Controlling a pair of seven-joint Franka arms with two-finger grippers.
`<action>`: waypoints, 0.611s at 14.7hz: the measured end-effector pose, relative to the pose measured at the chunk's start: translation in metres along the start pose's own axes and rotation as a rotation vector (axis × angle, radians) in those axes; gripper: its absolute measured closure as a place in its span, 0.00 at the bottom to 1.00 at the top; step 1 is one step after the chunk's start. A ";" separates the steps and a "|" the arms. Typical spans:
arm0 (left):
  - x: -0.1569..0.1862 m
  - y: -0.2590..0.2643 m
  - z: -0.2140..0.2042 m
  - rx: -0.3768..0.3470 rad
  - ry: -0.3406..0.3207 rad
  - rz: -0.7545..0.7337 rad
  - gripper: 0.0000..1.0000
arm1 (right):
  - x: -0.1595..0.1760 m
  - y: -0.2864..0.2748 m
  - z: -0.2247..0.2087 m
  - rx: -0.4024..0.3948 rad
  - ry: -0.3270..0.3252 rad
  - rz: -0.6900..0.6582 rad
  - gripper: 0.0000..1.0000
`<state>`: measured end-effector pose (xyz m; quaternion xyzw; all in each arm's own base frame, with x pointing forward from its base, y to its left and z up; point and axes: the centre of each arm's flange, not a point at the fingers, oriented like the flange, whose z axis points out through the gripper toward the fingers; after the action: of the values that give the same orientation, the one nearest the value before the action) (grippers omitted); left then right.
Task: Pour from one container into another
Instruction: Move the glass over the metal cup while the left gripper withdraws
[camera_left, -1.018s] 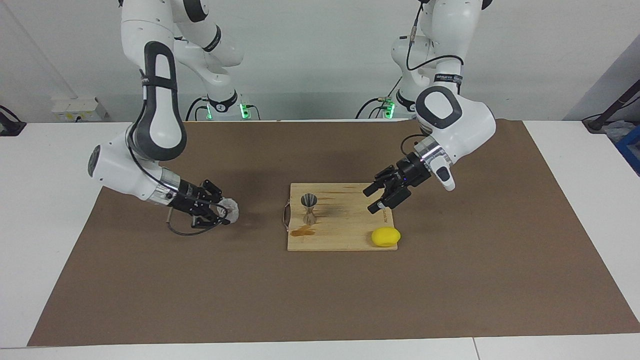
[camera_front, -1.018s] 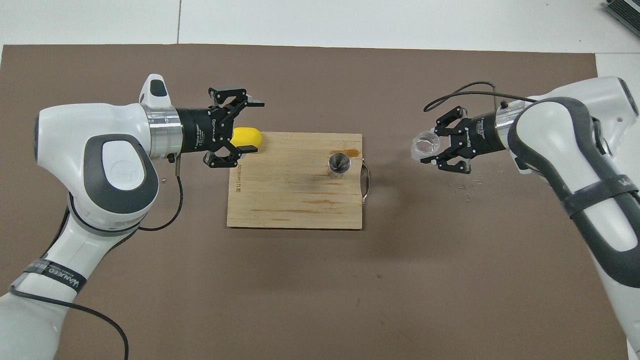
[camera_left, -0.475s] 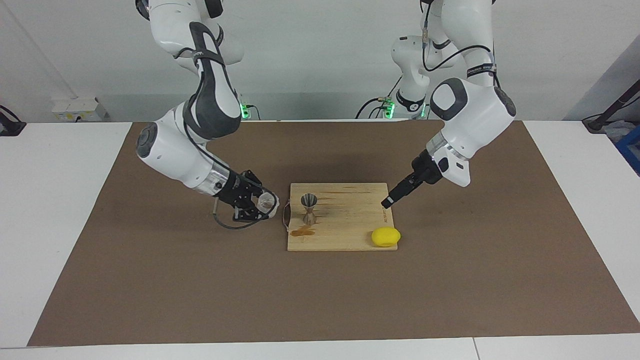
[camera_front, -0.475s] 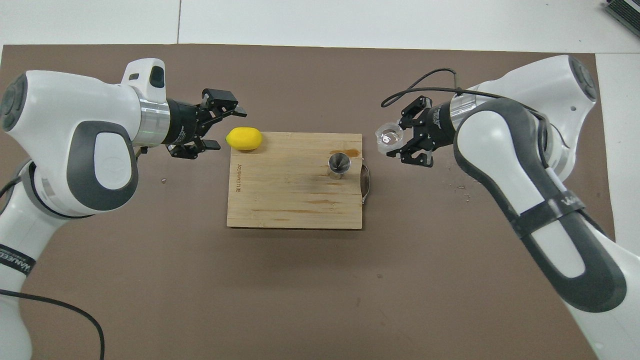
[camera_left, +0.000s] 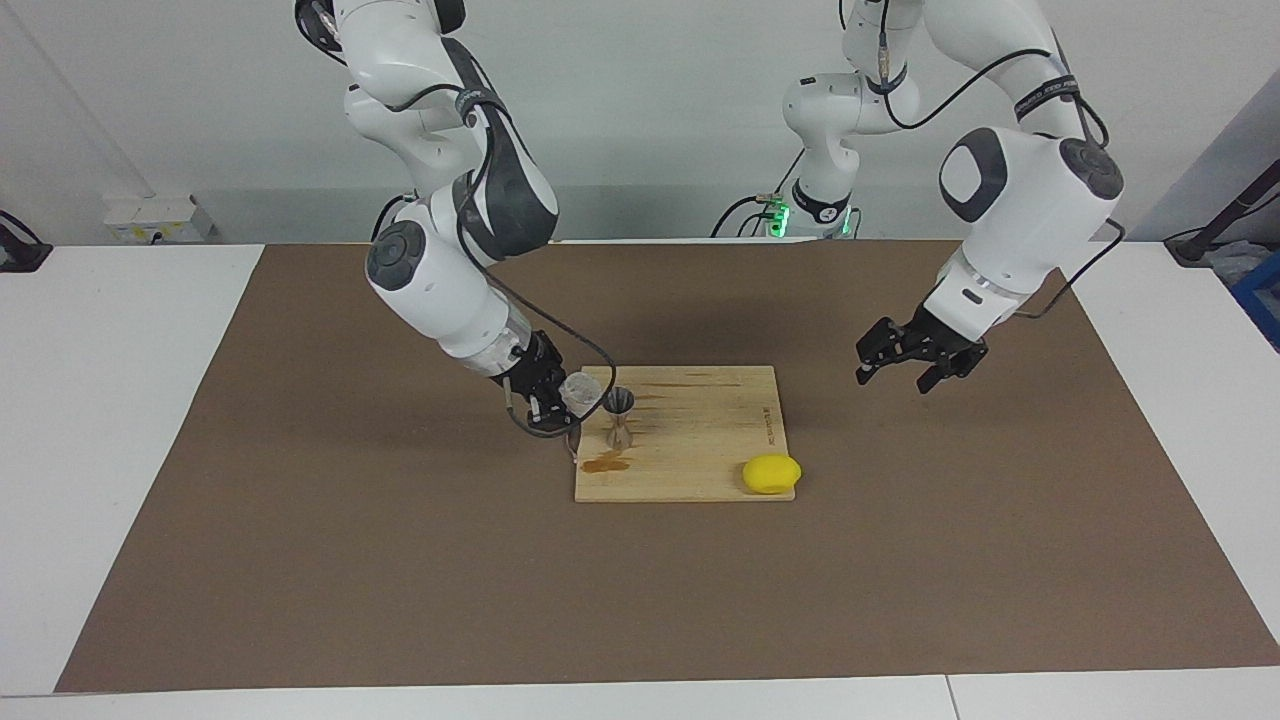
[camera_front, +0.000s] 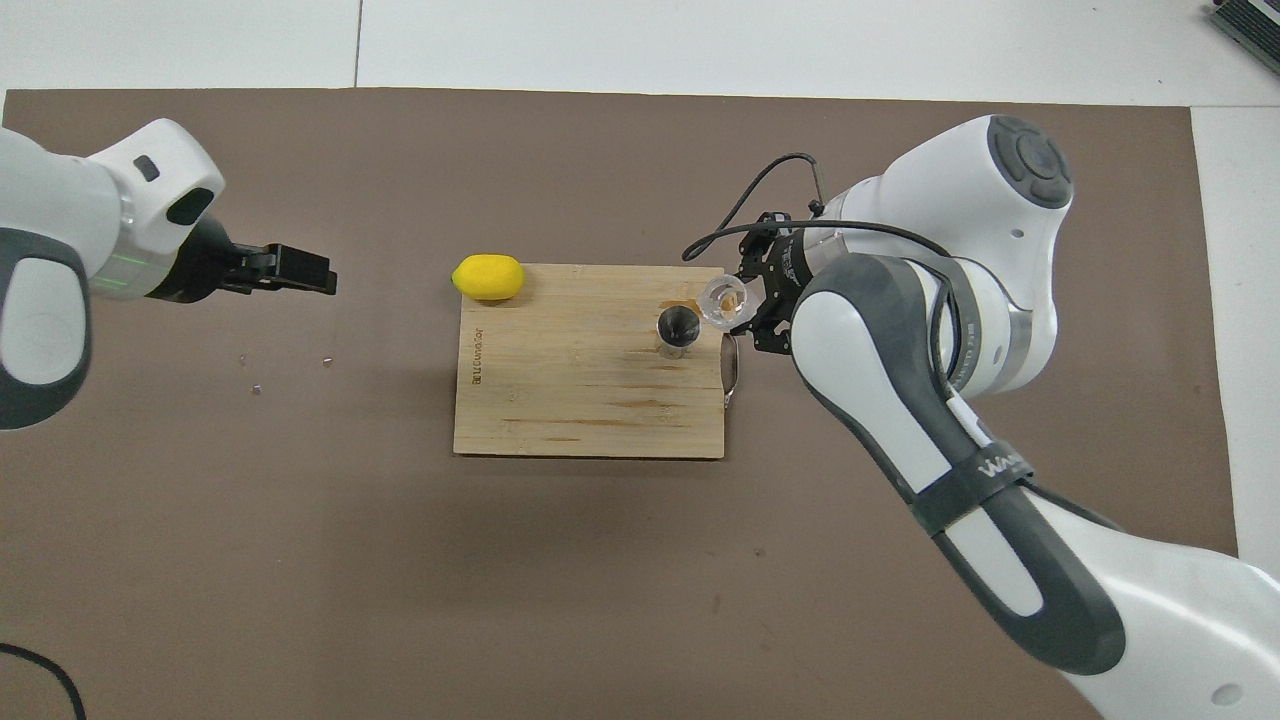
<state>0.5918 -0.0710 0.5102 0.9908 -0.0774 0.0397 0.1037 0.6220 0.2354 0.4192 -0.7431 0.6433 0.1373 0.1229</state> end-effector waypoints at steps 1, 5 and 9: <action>-0.007 -0.013 -0.012 0.010 -0.013 0.050 0.00 | -0.007 0.002 0.003 -0.004 0.018 -0.021 0.50; -0.035 -0.055 -0.040 0.101 -0.096 0.175 0.00 | -0.023 0.007 0.011 -0.013 0.100 -0.091 0.50; -0.048 -0.048 -0.060 0.193 -0.119 0.110 0.00 | -0.026 0.007 0.009 -0.005 0.155 -0.119 0.50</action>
<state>0.5488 -0.0050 0.5551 0.9910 -0.1337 -0.0062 0.0009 0.6114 0.2620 0.4205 -0.7887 0.6052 0.0735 0.0788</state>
